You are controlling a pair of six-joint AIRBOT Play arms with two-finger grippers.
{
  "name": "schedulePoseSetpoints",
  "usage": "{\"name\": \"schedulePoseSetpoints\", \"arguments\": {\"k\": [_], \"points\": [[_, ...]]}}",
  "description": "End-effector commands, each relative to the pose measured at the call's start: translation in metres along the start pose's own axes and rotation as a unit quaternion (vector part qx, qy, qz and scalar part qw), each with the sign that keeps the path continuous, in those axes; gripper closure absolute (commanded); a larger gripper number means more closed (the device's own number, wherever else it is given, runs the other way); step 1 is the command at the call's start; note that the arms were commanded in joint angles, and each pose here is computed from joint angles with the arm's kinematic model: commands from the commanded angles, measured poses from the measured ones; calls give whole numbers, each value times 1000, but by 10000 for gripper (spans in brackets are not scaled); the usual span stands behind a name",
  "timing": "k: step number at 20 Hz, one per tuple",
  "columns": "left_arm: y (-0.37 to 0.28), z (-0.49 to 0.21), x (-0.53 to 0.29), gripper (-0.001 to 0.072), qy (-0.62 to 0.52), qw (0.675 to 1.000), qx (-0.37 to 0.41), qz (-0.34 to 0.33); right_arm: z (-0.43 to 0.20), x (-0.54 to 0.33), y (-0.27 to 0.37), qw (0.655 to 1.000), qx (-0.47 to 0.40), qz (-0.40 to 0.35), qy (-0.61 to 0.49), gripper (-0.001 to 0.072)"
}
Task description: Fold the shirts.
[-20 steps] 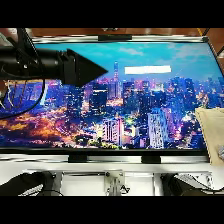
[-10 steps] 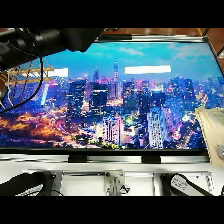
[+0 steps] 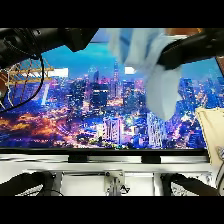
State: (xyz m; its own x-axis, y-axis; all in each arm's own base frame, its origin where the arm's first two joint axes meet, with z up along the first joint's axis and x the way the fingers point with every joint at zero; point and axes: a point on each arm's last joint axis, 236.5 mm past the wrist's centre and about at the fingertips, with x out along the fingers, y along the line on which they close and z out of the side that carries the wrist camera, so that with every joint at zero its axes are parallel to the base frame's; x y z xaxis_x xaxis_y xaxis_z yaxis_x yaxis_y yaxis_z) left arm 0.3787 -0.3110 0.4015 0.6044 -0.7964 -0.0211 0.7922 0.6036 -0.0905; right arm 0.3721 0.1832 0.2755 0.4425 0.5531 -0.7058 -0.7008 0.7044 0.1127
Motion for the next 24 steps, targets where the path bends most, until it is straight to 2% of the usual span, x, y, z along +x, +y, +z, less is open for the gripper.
{"name": "schedulePoseSetpoints", "arguments": {"k": [1,2,3,13,18,20,24], "points": [[1,0,0,214,2,1000,20,4,-9,41,40,997,-35,49,51,656],[6,-3,0,172,8,999,33,13,-10,48,44,996,-41,52,58,656],[12,-7,0,164,16,998,50,24,-11,52,48,995,-54,52,63,656],[47,-23,7,166,46,988,123,83,-11,59,77,990,-103,71,68,656],[34,-55,-6,169,120,987,85,60,-13,60,60,990,-115,35,77,656],[38,-71,-15,168,160,982,66,71,-12,59,58,990,-119,30,74,656],[45,-62,-17,169,145,983,60,91,-10,60,58,990,-119,30,70,656]]}}
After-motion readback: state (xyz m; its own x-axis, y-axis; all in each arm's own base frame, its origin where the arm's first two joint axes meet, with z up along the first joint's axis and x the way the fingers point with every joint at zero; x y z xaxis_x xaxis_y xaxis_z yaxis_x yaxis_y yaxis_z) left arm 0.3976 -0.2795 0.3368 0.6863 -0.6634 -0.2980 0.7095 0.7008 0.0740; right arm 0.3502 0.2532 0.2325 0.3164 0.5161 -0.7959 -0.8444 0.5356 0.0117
